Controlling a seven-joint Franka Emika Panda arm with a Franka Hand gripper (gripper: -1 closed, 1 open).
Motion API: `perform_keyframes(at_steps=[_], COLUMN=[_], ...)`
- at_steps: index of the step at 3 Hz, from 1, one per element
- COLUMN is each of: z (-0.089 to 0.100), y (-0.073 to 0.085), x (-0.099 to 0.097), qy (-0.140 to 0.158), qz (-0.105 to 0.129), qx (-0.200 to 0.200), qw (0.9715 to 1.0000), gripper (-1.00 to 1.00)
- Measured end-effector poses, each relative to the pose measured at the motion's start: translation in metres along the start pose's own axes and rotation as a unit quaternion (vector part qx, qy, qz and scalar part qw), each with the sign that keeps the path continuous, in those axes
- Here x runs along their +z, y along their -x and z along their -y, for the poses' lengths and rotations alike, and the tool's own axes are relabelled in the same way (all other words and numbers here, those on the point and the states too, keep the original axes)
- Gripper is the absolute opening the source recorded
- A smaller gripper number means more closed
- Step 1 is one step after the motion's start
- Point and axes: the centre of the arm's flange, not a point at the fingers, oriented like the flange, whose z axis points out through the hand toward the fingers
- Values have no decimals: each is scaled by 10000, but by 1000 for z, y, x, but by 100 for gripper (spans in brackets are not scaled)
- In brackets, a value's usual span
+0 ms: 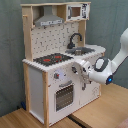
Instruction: Play with the kitchen
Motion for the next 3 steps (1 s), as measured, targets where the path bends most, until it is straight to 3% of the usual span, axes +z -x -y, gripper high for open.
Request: perform_keyframes(at_steps=[1, 2, 3], z=[0, 1, 1], y=[0, -3, -3], x=[0, -2, -3], qy=[-1, -14, -19], qz=[-3, -33, -42], qx=[513, 587, 600], qw=[9987, 9983, 9982], gripper=[-100, -100, 100])
